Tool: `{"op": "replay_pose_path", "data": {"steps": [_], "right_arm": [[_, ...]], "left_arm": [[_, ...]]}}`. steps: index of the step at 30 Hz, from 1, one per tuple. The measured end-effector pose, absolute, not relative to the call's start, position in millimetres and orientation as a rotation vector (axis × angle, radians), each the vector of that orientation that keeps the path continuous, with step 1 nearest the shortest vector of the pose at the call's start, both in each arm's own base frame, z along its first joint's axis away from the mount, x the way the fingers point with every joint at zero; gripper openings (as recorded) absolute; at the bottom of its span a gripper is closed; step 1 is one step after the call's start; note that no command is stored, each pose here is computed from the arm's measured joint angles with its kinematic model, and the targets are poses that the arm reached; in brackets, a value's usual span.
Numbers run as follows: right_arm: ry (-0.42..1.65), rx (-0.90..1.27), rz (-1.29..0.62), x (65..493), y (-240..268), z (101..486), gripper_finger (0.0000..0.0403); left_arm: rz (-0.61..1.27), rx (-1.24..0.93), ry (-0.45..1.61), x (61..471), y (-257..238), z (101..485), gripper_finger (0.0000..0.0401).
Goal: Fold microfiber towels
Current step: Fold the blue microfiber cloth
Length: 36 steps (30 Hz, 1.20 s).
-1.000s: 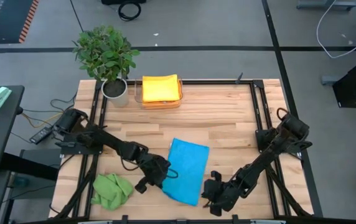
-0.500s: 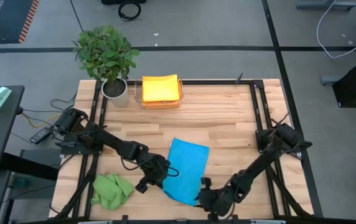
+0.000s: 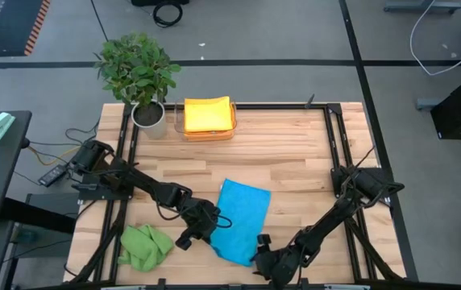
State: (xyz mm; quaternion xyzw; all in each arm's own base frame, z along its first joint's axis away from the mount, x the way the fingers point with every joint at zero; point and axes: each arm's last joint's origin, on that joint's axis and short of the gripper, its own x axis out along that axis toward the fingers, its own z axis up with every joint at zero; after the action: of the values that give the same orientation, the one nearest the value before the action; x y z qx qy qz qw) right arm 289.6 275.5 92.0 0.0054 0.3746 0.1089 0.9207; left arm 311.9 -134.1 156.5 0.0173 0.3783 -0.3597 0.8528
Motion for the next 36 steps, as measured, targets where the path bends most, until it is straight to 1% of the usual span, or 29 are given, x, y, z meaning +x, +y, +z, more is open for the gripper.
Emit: {"op": "replay_pose_path", "data": {"steps": [4,6,8,13,15,18,22,26,29,33,36], "right_arm": [[0.758,0.002,0.204,293,281,89,0.0183],[0.763,-0.005,0.199,293,282,90,0.0166],[0.768,-0.016,0.186,292,282,90,0.0138],[0.783,0.010,0.171,289,283,90,0.0039],[0.786,0.035,0.162,288,283,90,0.0012],[0.786,0.085,0.137,287,284,91,0.0007],[0.798,0.181,0.110,285,282,101,0.0005],[0.749,0.368,0.053,284,280,131,0.0004],[0.741,0.475,-0.059,277,271,152,0.0004],[0.729,0.524,-0.232,262,252,181,0.0003],[0.737,0.543,-0.393,244,231,191,0.0003]], "left_arm": [[-0.754,0.030,0.798,312,-134,156,0.0002],[-0.750,0.021,0.802,312,-134,157,0.0002],[-0.748,0.018,0.804,312,-134,157,0.0002],[-0.748,0.016,0.802,312,-134,157,0.0003],[-0.747,0.014,0.803,312,-134,157,0.0002],[-0.745,0.009,0.803,312,-134,157,0.0003],[-0.722,-0.063,0.800,314,-132,162,0.0002],[-0.675,-0.178,0.788,316,-124,174,0.0003],[-0.629,-0.264,0.788,316,-117,183,0.0002],[-0.560,-0.383,0.788,317,-105,193,0.0002],[-0.448,-0.428,0.781,321,-91,195,0.0002]]}}
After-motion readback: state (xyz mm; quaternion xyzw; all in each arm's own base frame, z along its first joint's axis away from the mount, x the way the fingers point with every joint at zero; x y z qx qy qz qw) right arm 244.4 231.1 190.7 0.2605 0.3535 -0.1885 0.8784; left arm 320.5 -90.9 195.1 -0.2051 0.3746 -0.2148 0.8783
